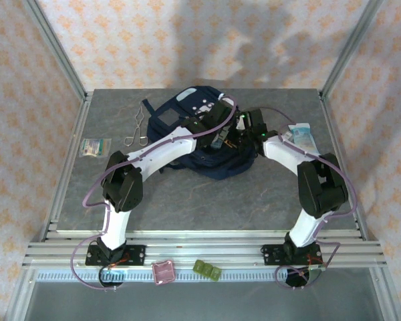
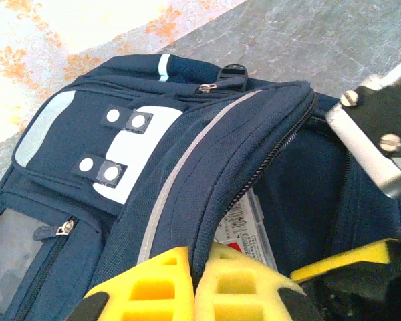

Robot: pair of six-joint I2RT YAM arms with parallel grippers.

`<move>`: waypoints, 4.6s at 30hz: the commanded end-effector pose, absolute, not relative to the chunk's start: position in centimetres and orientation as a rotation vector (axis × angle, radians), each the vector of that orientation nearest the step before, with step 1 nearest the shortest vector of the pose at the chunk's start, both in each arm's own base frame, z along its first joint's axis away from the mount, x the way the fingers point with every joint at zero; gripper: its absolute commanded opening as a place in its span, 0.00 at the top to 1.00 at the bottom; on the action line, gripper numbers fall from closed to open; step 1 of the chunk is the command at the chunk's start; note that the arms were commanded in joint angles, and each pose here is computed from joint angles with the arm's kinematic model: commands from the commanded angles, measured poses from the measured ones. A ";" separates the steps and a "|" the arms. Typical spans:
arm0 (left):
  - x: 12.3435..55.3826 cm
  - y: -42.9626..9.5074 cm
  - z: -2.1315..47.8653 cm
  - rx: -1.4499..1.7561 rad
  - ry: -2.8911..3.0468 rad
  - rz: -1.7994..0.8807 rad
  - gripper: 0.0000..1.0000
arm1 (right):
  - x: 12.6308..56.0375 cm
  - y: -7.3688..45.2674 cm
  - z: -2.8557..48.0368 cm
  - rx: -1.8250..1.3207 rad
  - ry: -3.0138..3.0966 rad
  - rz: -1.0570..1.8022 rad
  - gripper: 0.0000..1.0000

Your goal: Pack the student bag

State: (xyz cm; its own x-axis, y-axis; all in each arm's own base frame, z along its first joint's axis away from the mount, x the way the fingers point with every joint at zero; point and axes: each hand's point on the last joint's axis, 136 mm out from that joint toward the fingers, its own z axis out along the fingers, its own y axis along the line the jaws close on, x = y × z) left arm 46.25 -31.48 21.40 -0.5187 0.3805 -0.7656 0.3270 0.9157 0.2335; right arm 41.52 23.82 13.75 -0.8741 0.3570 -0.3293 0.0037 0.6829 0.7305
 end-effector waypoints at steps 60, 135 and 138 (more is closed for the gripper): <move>46.1 -30.6 25.6 0.377 2.077 -0.014 1.00 | 42.7 -1.3 4.5 1.139 2.448 0.025 0.26; 45.7 -31.8 26.3 0.346 2.089 -0.126 1.00 | 42.6 23.7 11.7 0.337 2.440 1.035 0.72; 45.6 -32.1 26.1 0.345 2.094 -0.138 1.00 | 42.9 25.0 11.5 0.304 2.439 1.096 0.71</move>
State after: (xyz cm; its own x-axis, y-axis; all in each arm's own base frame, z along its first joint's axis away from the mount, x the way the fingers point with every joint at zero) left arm 45.49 -32.04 20.65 -0.5576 0.2916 -0.7772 0.3198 0.9395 0.1230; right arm 42.13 23.19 10.13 -0.8724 0.3905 -0.2942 0.0749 0.7014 0.7089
